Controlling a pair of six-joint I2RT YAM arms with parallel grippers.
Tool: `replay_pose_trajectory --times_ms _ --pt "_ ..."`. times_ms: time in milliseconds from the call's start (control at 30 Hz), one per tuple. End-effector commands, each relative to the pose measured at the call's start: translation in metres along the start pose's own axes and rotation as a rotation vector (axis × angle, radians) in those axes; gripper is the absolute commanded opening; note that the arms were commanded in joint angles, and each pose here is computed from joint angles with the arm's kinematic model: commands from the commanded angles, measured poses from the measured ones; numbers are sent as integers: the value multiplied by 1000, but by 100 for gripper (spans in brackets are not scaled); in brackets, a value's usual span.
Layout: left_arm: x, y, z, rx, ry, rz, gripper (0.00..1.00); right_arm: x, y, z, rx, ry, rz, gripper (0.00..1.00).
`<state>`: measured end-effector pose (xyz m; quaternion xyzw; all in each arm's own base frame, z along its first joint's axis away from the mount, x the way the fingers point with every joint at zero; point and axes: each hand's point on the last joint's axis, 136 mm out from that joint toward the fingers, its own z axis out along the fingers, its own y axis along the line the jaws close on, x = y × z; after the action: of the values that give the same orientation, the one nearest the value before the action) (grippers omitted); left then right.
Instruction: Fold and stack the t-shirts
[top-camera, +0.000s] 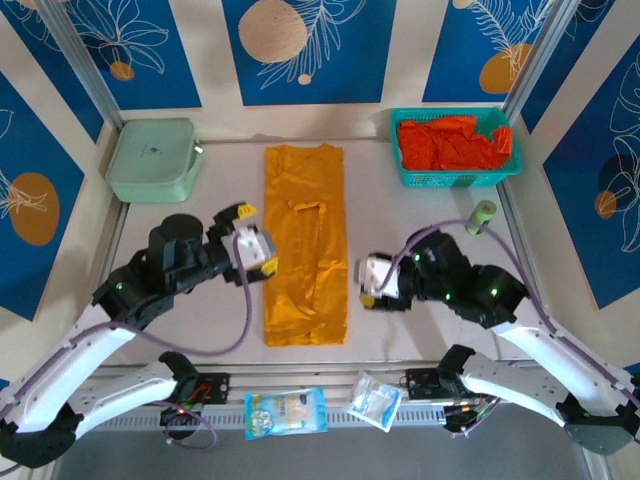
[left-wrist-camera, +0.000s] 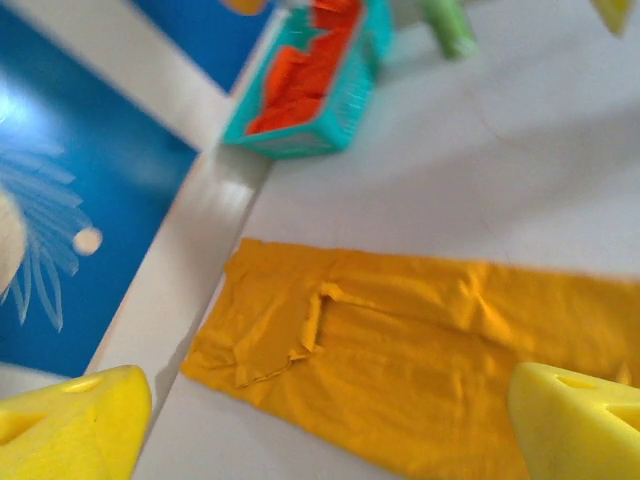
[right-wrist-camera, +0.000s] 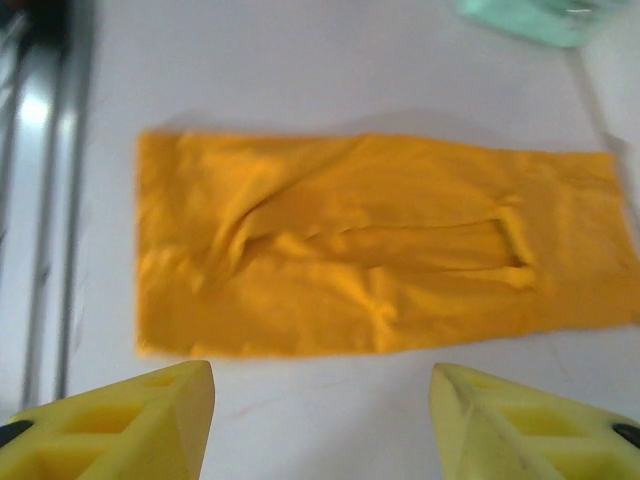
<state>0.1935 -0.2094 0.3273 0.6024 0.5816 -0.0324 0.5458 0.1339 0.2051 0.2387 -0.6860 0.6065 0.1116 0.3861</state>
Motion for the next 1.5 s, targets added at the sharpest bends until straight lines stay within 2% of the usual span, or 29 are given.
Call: replay_pose_trajectory --times_ms 0,67,267,533,700,900,1200,1400,1467 --pt "21 -64 -6 262 -21 320 93 27 37 3 -137 73 -263 60" --pt "35 -85 -10 365 21 319 99 41 52 14 -206 113 -290 60" --pt "69 -139 -2 527 101 362 100 57 94 58 -357 174 -358 57" --pt "107 -189 15 665 186 432 99 72 113 112 -434 299 -429 55" --pt "118 -202 14 699 199 421 100 74 116 136 -468 333 -461 51" --pt "132 -211 6 729 231 422 94 80 116 152 -495 361 -468 48" --pt "139 -215 5 732 242 429 92 71 112 150 -492 334 -464 46" --pt "140 -221 9 751 227 432 93 80 117 154 -523 360 -455 44" --pt "140 -224 12 761 223 442 91 81 117 158 -524 364 -449 43"
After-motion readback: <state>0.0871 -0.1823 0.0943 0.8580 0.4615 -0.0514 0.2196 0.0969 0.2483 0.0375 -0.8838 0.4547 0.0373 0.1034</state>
